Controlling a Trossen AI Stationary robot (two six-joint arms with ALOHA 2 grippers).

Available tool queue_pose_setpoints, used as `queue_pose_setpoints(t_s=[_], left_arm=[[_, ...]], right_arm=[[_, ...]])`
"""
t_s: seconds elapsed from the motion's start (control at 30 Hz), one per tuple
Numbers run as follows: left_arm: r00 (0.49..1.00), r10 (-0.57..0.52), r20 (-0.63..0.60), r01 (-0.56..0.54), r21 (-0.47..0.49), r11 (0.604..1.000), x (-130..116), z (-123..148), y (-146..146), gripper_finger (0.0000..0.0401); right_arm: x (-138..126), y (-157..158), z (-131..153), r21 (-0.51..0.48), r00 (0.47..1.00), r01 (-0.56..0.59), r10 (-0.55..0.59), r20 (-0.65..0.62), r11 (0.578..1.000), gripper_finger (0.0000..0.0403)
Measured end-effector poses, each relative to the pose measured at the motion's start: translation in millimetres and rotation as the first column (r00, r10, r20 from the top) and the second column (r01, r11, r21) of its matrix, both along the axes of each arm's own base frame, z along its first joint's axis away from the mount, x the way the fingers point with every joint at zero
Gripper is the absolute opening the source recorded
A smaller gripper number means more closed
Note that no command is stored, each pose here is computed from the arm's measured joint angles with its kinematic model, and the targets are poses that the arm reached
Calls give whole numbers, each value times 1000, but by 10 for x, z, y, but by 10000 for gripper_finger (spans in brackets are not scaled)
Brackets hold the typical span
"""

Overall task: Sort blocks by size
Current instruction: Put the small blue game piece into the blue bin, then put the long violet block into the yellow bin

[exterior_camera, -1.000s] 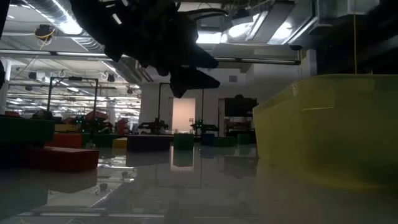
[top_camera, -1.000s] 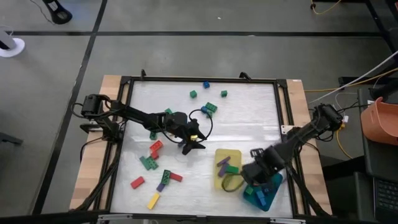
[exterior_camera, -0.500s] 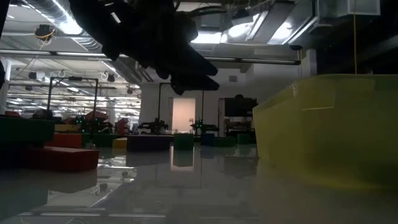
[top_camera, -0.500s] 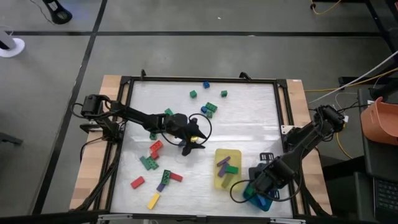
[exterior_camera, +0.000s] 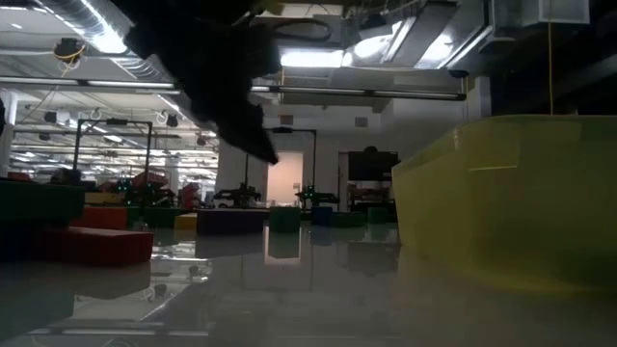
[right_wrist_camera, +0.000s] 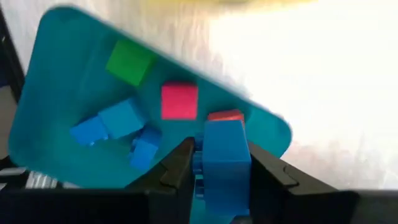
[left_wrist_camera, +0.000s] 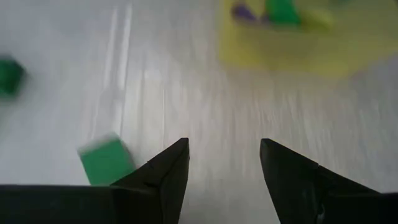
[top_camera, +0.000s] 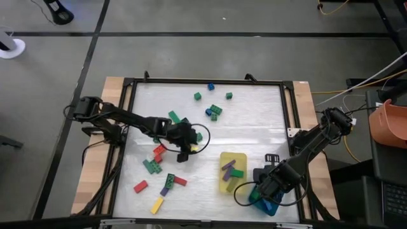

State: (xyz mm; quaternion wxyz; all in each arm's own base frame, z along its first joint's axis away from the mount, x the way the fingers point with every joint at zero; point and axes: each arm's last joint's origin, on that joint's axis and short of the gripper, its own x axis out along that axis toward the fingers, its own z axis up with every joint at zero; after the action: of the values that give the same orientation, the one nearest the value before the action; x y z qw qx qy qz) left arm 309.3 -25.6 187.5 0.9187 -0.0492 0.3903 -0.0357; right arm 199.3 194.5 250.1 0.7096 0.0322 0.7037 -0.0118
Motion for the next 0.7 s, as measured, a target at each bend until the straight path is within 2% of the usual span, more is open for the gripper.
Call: queue_pose_setpoints(t_s=[0.13, 0.37, 0.7], left_arm=[[997, 24, -68, -25, -7, 1000, -52, -44, -54, 182], [988, 73, -137, -76, -15, 997, -102, -85, -62, 182], [958, 213, -193, -201, 82, 976, -164, -134, -13, 182]], right_arm=[[10, -3, 0, -23, 999, 43, -42, 31, 999, 115], [-13, 22, 0, 8, 999, 52, -52, -1, 999, 120], [-8, 17, 0, 1, 999, 53, -53, 7, 999, 204]])
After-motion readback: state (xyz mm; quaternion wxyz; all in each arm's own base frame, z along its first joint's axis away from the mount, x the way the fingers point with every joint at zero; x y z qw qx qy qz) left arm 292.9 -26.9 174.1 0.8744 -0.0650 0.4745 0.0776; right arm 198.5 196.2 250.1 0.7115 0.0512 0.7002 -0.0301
